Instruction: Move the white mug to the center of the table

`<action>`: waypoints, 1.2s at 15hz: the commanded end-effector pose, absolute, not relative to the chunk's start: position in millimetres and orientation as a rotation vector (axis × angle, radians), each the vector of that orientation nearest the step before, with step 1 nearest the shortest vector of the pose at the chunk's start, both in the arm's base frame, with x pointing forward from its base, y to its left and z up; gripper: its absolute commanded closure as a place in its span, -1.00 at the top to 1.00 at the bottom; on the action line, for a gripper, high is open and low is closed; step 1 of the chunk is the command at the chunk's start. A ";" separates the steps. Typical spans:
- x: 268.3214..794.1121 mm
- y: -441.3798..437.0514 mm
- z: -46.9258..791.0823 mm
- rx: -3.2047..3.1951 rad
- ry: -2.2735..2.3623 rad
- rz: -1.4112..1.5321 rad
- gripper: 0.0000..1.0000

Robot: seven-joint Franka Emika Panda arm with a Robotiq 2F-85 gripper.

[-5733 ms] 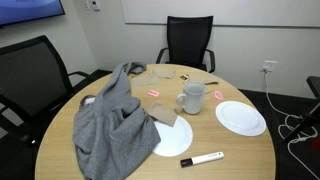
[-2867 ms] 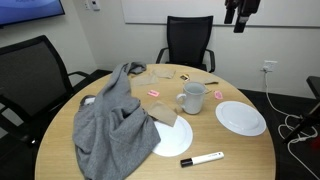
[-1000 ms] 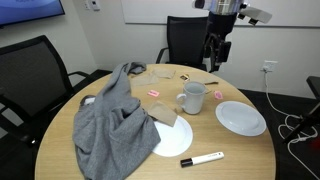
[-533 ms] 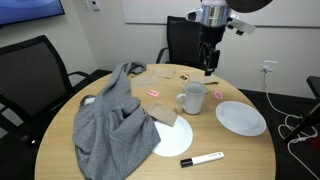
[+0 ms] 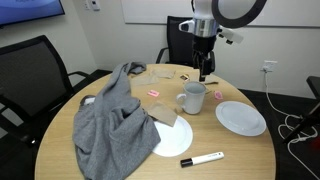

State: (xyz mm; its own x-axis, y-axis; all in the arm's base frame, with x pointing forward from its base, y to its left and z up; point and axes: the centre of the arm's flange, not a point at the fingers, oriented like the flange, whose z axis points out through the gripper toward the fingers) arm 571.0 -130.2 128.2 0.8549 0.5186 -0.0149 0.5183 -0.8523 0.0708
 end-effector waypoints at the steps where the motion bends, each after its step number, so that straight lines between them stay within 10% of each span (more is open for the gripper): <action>1: 582.1 -128.7 121.5 2.944 0.852 0.022 1.00; 15: 588.6 -124.4 84.5 2.942 0.882 -0.024 1.00; 18: 592.6 -124.1 78.4 2.945 0.885 -0.026 0.31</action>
